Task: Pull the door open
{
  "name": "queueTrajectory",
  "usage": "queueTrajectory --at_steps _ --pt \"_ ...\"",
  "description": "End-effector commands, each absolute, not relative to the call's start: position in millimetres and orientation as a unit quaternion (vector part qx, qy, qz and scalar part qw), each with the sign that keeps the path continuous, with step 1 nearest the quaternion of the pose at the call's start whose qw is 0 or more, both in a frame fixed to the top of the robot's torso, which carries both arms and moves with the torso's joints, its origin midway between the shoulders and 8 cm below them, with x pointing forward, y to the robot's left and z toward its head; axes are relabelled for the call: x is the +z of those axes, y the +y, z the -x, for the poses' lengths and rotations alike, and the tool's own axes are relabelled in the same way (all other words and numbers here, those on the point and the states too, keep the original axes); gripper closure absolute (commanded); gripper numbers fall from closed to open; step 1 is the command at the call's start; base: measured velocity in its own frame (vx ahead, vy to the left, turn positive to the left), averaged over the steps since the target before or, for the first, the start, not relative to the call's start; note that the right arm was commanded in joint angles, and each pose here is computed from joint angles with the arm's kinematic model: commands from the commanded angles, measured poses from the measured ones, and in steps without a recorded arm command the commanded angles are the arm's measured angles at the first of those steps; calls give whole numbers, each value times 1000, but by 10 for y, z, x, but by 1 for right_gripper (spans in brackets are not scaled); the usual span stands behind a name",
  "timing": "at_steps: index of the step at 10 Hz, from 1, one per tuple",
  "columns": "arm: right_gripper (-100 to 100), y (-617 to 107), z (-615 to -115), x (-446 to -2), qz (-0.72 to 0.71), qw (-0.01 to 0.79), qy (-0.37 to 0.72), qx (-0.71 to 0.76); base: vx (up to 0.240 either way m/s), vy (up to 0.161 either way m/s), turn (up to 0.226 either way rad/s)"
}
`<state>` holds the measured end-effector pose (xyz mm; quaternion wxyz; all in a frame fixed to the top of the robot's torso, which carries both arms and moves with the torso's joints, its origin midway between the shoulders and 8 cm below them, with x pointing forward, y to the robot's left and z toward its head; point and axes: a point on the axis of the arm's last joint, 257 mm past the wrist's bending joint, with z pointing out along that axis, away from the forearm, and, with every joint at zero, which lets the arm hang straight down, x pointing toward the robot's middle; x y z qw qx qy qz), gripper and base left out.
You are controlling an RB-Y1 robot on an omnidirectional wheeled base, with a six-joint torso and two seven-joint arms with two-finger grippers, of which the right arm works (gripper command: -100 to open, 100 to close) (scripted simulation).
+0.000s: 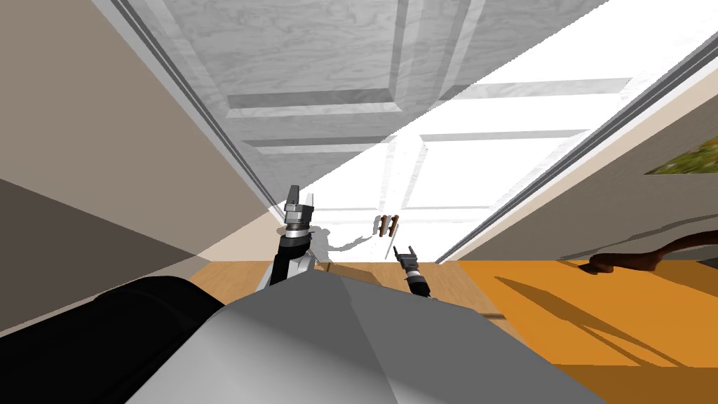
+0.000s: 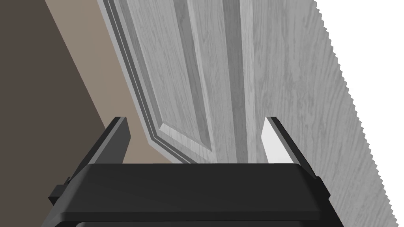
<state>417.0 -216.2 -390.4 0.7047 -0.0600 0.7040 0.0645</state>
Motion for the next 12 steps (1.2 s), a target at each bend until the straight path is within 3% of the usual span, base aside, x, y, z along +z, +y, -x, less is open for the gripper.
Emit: queueTrajectory --at_steps 1,12 --pt "-100 -2162 -4170 -3904 60 705 704 65 82 -14 7" --pt "-100 -3296 -3570 -4395 33 656 754 2 -116 11 4"
